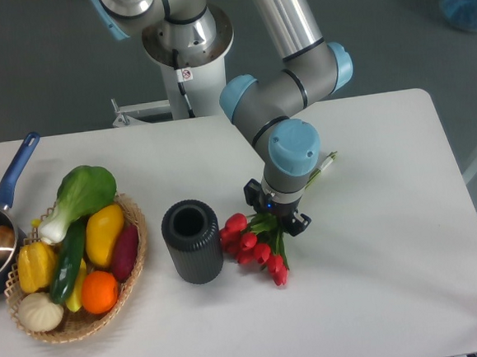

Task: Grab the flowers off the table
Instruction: 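Close the gripper around the tulip stems, then lift the gripped red tulips up off the table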

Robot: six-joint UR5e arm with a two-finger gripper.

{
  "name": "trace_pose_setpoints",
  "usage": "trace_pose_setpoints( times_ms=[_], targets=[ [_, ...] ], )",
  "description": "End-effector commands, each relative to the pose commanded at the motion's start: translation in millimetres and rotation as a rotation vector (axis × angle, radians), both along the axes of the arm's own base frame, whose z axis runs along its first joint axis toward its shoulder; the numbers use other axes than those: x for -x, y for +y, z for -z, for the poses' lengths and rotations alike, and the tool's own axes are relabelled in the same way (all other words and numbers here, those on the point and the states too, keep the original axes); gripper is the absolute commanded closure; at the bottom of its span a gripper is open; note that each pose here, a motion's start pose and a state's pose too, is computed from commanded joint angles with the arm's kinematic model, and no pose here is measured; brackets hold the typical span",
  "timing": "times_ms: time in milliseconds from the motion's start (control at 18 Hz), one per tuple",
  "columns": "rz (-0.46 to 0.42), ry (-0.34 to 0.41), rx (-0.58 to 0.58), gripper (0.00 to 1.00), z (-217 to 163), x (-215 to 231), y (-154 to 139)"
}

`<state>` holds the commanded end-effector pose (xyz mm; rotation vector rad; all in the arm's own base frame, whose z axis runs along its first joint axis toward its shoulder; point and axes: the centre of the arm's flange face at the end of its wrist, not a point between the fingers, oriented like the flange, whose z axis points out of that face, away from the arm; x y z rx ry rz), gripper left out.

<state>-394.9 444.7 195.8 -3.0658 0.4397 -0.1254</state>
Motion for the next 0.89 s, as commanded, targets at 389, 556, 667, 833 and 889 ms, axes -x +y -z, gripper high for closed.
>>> trace_pose_setpoints(
  times_ms=[389, 556, 667, 833, 889],
  targets=[
    [-0.018, 0.044, -0.035, 0.89, -28.7, 13.4, 1.0],
    [-0.037, 0.097, -0.078, 0.91, -65.5, 19.1, 5.4],
    [-0.052, 0.126, -0.095, 0.91, -85.0, 30.0, 1.6],
    [-0.061, 0.163, -0.115, 0.90, -109.1, 40.8, -5.9],
    [-0.070, 0.172, -0.119, 0.90, -113.8, 45.9, -9.5]
  ],
)
